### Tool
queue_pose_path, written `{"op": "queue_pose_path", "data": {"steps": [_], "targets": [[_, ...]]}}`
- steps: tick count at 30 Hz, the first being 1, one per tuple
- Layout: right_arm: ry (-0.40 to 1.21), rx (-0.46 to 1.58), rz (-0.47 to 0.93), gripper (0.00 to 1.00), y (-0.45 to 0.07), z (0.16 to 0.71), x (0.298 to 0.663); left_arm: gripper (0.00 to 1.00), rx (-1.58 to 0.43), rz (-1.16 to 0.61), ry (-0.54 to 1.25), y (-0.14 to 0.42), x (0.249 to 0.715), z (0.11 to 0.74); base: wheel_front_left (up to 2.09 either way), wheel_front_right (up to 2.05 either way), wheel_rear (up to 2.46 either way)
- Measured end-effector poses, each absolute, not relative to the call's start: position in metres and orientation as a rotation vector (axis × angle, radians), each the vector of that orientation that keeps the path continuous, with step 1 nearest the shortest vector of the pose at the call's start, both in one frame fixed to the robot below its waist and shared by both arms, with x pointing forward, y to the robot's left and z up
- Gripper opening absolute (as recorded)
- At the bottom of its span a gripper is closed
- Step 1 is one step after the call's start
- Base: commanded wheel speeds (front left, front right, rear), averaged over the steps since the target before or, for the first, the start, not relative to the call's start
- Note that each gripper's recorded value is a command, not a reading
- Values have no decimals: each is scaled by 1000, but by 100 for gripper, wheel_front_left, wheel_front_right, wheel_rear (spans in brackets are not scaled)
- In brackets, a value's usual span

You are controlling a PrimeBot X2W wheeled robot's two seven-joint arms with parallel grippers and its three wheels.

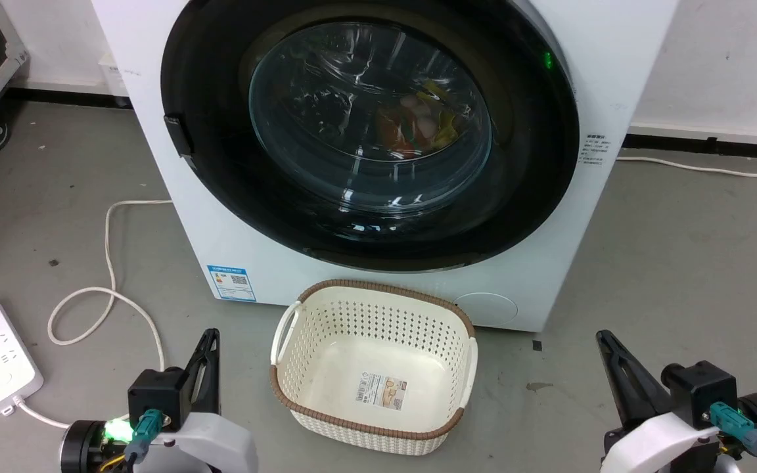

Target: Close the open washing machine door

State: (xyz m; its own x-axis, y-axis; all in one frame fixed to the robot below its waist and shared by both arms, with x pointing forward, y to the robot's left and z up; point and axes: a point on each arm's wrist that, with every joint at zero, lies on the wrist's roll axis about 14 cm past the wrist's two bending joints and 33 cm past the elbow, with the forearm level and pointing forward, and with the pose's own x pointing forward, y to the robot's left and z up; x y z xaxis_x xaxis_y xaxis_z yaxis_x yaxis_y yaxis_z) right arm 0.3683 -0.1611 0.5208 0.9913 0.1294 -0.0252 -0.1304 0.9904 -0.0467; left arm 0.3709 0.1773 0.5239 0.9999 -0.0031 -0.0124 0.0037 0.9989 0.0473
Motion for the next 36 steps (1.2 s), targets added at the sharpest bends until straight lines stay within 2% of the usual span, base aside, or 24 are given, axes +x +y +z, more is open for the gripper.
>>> {"op": "queue_pose_path", "data": {"steps": [36], "targets": [[22, -48, 131, 0, -161, 521, 368, 0, 47, -3, 12, 178, 371, 524, 0, 0, 0]]}}
